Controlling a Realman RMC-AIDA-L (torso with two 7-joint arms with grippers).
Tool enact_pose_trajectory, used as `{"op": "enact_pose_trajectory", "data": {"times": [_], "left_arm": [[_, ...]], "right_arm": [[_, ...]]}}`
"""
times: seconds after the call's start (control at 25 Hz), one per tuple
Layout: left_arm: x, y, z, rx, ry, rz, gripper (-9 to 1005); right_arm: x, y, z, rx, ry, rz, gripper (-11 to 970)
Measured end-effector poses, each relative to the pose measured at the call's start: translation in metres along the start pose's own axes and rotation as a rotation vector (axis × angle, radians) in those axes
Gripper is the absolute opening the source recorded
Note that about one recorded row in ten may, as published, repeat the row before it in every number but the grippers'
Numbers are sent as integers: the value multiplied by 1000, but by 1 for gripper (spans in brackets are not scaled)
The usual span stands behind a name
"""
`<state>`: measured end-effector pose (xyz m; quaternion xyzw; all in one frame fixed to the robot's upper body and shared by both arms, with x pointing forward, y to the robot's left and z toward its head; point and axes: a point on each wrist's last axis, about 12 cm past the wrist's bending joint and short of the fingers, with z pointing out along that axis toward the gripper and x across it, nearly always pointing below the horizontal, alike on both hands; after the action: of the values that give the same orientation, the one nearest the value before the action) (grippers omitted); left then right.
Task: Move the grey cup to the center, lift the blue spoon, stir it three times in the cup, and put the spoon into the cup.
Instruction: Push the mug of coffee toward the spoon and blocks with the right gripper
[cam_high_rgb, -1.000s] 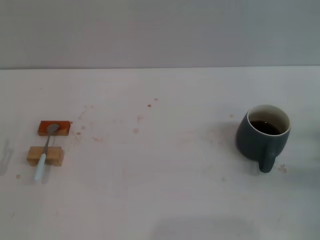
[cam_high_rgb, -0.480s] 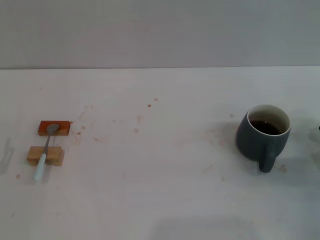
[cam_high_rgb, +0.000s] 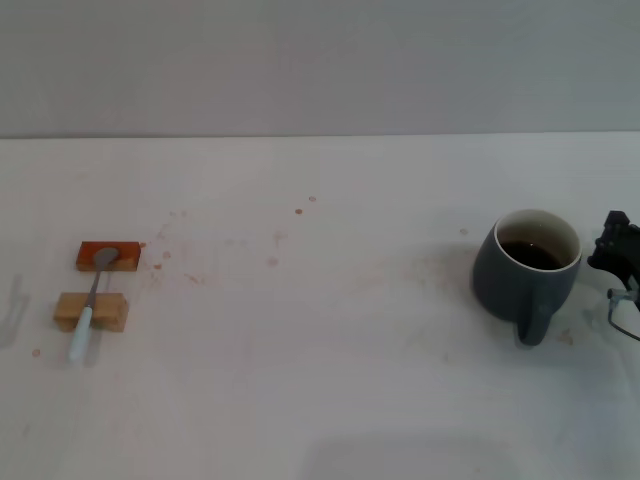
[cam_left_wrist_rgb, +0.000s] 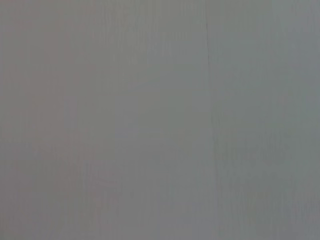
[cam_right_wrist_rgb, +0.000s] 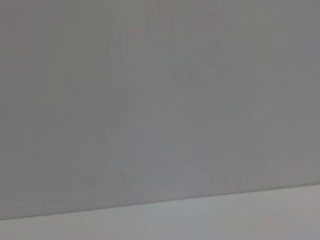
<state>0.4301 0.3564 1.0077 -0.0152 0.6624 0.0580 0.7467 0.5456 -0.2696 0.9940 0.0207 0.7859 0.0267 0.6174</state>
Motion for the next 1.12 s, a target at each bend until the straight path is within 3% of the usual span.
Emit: {"op": "enact_pose_trajectory", "data": {"times": [0.52,1.12], "left_arm": [[-2,-1,2,3,-19,-6,838],[-2,-1,1,3,-18,-6,837]], "right_arm": [[2,14,2,-57,31,-7,-1],[0,47,6,-184,53,-22,-1]]}}
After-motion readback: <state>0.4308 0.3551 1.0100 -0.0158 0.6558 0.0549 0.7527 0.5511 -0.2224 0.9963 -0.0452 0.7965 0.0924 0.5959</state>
